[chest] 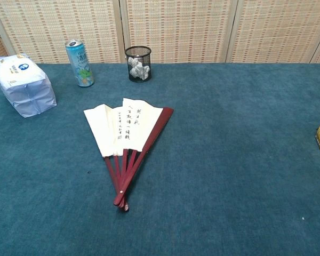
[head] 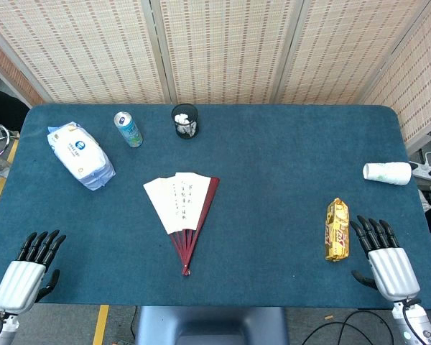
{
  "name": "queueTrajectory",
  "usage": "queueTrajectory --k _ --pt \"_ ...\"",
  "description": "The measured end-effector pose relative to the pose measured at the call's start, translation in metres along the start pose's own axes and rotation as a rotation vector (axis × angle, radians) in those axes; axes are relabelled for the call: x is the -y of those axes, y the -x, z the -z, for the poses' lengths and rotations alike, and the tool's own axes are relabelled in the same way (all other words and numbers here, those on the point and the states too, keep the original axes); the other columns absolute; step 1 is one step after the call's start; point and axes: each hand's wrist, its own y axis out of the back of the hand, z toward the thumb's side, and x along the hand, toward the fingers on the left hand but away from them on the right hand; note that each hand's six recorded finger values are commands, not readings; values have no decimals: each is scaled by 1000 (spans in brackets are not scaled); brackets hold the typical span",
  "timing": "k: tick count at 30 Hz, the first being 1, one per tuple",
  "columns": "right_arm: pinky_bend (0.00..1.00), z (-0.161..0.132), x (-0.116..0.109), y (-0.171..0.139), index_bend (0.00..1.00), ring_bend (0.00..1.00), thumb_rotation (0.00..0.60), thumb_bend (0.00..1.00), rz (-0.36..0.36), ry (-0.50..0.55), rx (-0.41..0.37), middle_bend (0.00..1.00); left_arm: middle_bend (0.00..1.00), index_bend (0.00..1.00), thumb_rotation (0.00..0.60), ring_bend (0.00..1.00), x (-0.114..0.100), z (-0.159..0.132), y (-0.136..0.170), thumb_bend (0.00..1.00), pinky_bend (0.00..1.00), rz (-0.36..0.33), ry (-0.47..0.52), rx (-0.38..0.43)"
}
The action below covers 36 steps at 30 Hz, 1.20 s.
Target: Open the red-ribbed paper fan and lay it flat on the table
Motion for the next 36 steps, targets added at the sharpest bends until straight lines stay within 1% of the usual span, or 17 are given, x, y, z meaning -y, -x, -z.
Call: queueTrajectory --k 6,9,13,16,21,24,26,29,31,36 --pt "0 -2 3 2 0 0 600 51 -6 -1 -3 0 0 0 600 0 1 -5 0 497 46 1 -4 14" --pt "0 -5 7 6 0 0 600 53 -16 -12 -8 0 0 0 600 0 3 -3 0 489 41 2 -8 4" --pt "0 -20 11 22 0 0 600 61 -21 -57 -50 0 0 0 600 0 1 2 -6 472 33 -17 -11 -27" --pt "0 -45 14 45 21 0 600 61 -19 -88 -112 0 0 0 600 0 2 1 -13 462 32 -23 0 -26" --pt "0 -110 19 90 203 0 600 84 0 -67 -251 0 0 0 600 0 6 9 -16 462 31 -7 -5 -45" --pt "0 -150 26 112 294 0 600 94 3 -53 -321 0 0 0 600 0 4 14 -19 462 32 -17 -12 -61" --pt "0 -175 32 126 332 0 600 96 9 -47 -361 0 0 0 600 0 6 17 -20 462 33 -18 -20 -69" --pt "0 -202 43 144 367 0 600 97 26 -59 -399 0 0 0 600 0 9 19 -21 462 33 -9 -27 -78" --pt "0 -214 50 155 371 0 600 99 40 -68 -412 0 0 0 600 0 10 20 -21 462 33 -5 -28 -85" --pt "0 -245 72 183 401 0 600 101 76 -65 -418 0 0 0 600 0 16 24 -22 463 33 15 -36 -101"
